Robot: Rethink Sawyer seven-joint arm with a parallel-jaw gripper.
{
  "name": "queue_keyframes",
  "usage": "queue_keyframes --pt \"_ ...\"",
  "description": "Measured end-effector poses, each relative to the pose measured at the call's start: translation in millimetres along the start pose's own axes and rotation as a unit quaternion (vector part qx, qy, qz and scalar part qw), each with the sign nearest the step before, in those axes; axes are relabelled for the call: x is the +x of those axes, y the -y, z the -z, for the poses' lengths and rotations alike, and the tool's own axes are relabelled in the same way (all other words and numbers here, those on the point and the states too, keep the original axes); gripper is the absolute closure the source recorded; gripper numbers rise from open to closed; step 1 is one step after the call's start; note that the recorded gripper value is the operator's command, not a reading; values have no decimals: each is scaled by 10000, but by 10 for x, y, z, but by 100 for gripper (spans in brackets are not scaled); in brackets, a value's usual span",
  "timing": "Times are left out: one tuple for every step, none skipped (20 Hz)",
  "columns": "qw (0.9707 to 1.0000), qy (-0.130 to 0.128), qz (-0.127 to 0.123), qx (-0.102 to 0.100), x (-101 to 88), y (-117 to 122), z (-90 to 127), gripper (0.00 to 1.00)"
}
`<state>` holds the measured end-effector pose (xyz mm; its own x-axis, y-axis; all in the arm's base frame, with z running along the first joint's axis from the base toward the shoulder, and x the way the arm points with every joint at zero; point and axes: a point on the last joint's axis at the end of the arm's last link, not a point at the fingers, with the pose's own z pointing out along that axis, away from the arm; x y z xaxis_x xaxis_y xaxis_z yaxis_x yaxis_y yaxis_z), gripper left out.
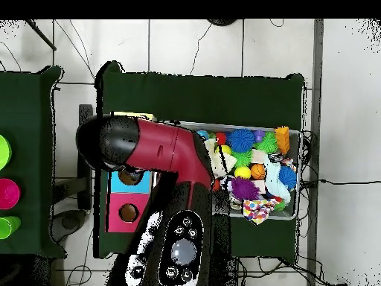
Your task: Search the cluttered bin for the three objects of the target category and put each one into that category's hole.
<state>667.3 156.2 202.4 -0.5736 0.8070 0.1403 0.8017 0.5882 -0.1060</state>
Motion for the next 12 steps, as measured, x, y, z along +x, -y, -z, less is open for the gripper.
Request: queue_keyframes --pt "10000 2 2 2 0 1 -1 100" --pt "10000 5 3 5 -1 2 -2 100" --pt "10000 29 26 31 -2 13 -10 100" --pt "10000 42 37 44 -3 18 -15 100" --pt "9999 76 68 81 -2 31 -27 100" --pt "9998 131 106 128 -2 49 -37 100" --pt "9996 185 145 174 -2 66 -47 100" --pt "9992 259 189 230 -2 86 -54 100" --pt "9987 342 243 292 3 106 -60 100" --pt "9983 397 280 335 12 120 -63 100" --pt "9978 452 316 378 20 134 -67 100" --pt "9972 508 353 421 28 148 -71 100"
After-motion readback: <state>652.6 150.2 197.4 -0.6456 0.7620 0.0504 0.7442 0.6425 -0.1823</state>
